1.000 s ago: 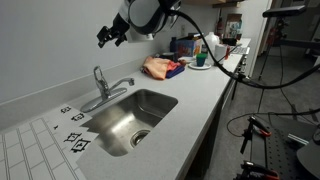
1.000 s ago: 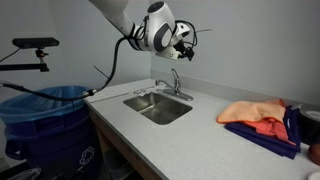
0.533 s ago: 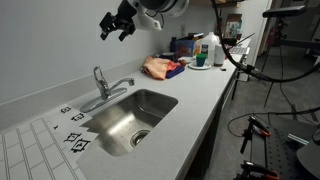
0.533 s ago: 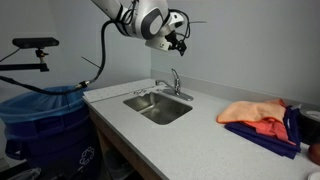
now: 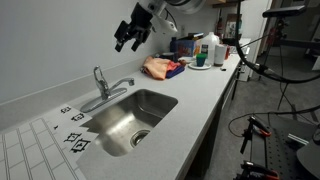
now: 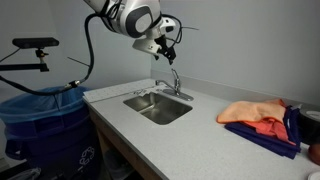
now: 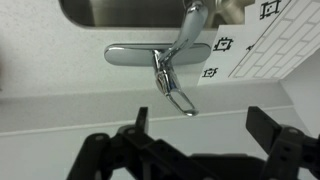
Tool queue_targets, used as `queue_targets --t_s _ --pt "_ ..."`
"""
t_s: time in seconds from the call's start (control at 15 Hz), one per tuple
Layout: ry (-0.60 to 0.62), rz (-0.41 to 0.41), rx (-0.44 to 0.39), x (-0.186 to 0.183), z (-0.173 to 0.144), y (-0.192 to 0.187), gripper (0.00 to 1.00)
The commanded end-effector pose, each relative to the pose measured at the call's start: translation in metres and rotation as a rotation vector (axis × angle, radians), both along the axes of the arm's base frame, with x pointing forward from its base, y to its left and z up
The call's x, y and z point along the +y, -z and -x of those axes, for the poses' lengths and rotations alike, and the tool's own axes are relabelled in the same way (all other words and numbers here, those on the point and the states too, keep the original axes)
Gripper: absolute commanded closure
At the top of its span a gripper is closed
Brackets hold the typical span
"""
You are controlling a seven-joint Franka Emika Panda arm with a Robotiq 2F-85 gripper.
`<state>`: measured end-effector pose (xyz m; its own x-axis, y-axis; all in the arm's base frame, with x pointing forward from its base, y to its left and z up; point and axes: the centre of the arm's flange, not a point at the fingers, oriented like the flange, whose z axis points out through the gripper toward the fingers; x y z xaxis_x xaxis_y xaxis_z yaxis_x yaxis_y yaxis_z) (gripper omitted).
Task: Turn the tap
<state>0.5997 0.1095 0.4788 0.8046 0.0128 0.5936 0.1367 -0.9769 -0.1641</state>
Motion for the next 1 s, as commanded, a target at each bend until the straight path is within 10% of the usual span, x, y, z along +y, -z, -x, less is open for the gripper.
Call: queue_targets --t_s 0.0,0.93 --pt "-0.043 0.017 0.057 -0.021 0.038 -0.009 0.00" --pt "-0.094 0.045 0.080 -0.053 0.090 -0.024 0.00"
